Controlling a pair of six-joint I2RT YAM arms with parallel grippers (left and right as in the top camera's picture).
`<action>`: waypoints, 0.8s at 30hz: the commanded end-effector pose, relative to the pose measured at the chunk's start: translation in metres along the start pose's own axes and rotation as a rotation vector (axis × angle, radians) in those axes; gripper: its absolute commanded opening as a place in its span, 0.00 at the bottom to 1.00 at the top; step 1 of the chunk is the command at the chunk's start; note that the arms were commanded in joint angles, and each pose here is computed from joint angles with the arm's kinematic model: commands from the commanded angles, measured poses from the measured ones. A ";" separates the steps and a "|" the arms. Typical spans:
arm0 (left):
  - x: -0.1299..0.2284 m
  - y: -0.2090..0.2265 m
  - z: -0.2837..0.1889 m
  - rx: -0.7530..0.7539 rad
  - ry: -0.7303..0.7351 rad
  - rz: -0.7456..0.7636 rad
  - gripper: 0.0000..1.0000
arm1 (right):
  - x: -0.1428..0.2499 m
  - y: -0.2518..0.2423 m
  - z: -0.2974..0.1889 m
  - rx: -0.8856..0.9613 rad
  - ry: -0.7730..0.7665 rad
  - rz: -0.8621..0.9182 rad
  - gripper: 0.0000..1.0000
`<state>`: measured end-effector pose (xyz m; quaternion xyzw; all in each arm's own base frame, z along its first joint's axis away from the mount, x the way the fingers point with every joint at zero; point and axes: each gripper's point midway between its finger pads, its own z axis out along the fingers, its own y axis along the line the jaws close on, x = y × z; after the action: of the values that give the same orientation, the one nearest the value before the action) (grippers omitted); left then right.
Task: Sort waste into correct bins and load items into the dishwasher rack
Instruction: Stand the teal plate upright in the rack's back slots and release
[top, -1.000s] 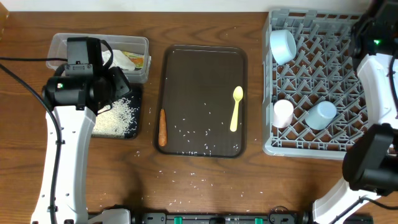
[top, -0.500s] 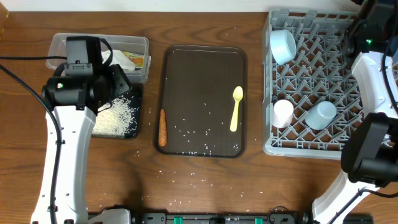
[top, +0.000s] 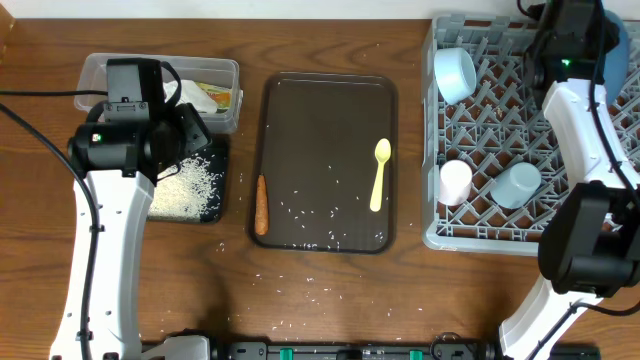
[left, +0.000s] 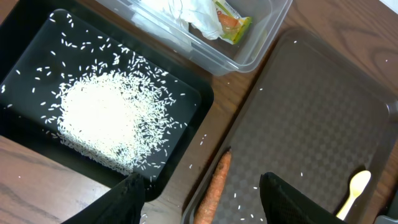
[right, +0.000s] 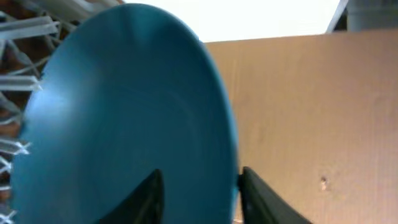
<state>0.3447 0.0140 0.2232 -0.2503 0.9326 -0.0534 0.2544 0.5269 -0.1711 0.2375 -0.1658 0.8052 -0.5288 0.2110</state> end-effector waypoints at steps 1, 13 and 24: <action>0.000 0.004 0.005 -0.019 0.005 -0.007 0.62 | 0.000 0.014 0.004 -0.029 0.001 0.043 0.61; 0.000 0.004 0.005 -0.019 0.005 -0.007 0.62 | -0.002 0.008 -0.002 -0.035 -0.016 0.161 0.99; 0.000 0.004 0.005 -0.019 0.005 -0.007 0.62 | -0.051 -0.008 -0.078 -0.207 -0.324 0.223 0.99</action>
<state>0.3449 0.0140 0.2233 -0.2503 0.9325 -0.0535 0.2547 0.5300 -0.1306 0.2439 -0.1582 0.8305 -0.4456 0.2943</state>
